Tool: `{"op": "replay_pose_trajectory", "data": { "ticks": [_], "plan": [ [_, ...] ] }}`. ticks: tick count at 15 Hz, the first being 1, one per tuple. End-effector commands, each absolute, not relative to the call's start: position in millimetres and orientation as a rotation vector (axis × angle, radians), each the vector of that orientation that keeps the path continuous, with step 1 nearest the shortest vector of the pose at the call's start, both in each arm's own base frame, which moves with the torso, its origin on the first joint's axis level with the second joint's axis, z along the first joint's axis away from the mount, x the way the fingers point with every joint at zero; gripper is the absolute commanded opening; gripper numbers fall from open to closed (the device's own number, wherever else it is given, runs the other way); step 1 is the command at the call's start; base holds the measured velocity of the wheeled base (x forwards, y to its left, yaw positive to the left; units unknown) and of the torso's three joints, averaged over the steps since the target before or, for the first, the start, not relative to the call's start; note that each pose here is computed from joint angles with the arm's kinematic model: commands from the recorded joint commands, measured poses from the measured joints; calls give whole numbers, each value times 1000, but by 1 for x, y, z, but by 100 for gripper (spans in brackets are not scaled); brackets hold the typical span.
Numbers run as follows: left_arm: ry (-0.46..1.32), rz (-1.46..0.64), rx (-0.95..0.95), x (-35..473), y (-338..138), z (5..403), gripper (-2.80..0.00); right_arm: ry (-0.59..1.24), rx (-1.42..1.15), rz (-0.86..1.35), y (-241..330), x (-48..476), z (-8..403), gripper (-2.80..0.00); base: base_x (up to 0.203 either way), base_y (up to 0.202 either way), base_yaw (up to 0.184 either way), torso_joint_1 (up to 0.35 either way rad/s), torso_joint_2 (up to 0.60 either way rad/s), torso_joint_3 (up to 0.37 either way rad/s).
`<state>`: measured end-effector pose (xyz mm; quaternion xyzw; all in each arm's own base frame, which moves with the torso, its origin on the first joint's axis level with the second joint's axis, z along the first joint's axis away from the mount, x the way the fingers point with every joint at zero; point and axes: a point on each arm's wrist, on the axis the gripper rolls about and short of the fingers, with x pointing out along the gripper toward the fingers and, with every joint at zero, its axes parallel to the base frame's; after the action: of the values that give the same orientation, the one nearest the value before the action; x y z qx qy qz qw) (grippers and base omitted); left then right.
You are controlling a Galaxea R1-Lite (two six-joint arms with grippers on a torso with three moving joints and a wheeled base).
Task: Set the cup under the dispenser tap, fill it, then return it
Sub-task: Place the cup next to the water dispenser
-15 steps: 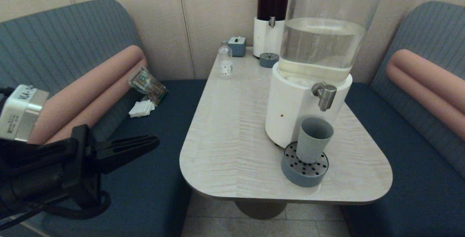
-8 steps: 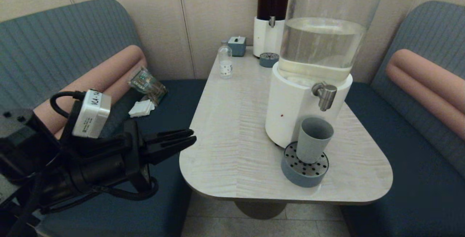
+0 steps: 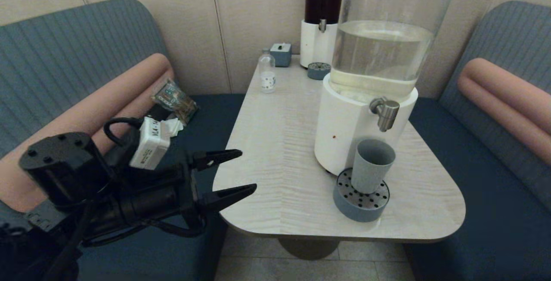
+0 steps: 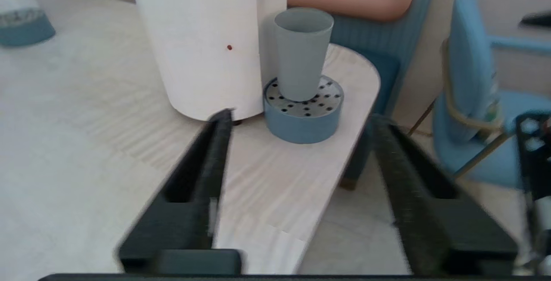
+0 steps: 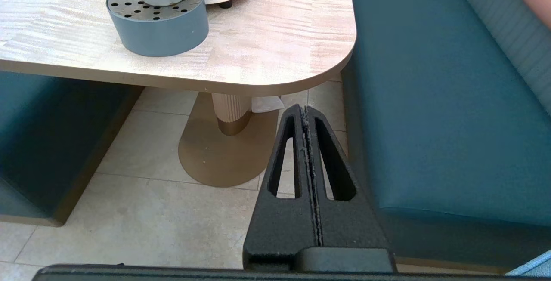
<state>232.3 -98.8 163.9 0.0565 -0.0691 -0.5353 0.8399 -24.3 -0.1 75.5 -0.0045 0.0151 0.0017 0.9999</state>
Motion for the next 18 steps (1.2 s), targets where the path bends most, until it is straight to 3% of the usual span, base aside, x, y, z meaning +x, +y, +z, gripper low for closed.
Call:
{"op": "replay_pose_trajectory", "data": {
  "ticks": [1,9,18],
  "plan": [
    [-95,-1232,125,245,-131,139,0,31,-9,5,0,-24,76,-280,0,0,0,0,0,0],
    [-87,-1374,72,296,-226,92,0,31,-9,5,0,-24,76,-280,0,0,0,0,0,0],
    [-142,-1314,34,337,-269,66,0,31,-9,5,0,-24,76,-280,0,0,0,0,0,0]
  ]
}}
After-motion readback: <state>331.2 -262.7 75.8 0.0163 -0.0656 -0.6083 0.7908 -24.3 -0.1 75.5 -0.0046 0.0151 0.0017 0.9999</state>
